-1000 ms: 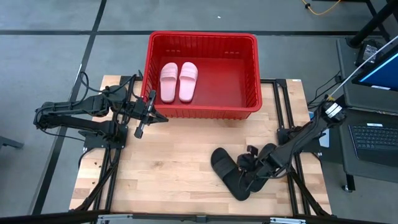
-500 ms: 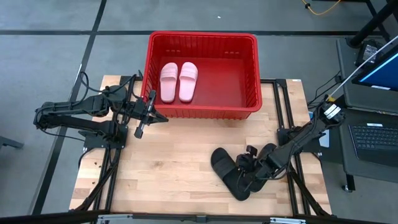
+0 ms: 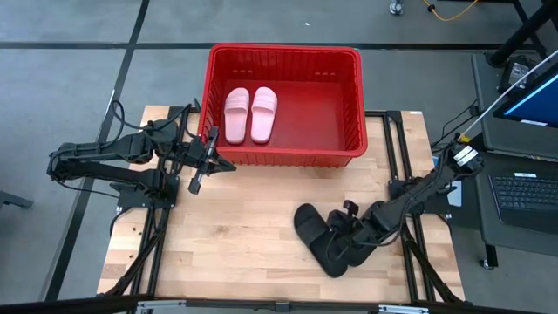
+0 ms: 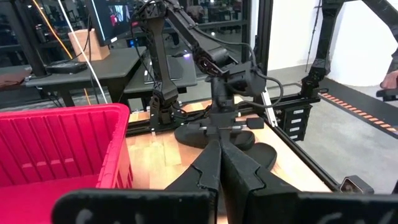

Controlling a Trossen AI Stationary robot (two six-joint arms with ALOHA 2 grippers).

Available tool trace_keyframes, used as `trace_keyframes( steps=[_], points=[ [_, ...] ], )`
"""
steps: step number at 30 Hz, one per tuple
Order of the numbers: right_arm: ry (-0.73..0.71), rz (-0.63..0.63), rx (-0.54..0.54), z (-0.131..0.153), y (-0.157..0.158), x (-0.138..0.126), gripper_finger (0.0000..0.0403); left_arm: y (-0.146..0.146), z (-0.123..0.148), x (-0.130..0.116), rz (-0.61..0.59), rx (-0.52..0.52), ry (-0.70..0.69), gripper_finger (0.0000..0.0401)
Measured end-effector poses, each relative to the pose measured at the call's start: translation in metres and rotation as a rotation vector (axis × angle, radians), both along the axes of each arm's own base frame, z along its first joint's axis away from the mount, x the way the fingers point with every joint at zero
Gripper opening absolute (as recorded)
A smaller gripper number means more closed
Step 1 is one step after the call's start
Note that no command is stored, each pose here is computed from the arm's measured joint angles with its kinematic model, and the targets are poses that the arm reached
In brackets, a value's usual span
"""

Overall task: Pick and place slides into bin
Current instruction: Put the left black slide into the red bin

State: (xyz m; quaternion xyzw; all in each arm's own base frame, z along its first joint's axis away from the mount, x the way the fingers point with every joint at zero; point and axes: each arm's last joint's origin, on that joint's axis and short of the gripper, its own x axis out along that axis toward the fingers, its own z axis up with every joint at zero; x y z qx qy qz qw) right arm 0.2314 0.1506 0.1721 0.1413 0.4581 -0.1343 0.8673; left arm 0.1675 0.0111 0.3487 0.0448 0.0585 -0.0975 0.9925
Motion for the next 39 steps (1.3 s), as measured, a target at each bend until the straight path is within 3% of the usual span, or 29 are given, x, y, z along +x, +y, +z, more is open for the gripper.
trace_keyframes(
  steps=[5, 13, 21, 30, 35, 39],
  points=[
    [-0.02, -0.002, 0.028, 0.001, 0.0, 0.003, 0.0015, 0.0, 0.0, 0.0, 0.0, 0.0, 0.0, 0.0005],
    [-0.09, -0.023, 0.095, 0.005, 0.004, 0.009, 0.0008, 0.0, 0.0, 0.0, 0.0, 0.0, 0.0, 0.0003],
    [-0.241, -0.086, 0.068, 0.012, 0.006, 0.017, 0.0008, 0.0, 0.0, 0.0, 0.0, 0.0, 0.0, 0.0003],
    [-0.501, -0.271, -0.093, 0.026, -0.004, 0.031, 0.0008, 0.0, 0.0, 0.0, 0.0, 0.0, 0.0, 0.0003],
    [-0.672, -0.247, -0.205, 0.047, -0.009, 0.048, 0.0008, 0.0, 0.0, 0.0, 0.0, 0.0, -0.001, 0.0002],
    [-0.713, -0.271, -0.368, 0.071, -0.018, 0.061, 0.0008, 0.0, 0.001, 0.0, 0.0, 0.001, -0.014, 0.0002]
  ],
)
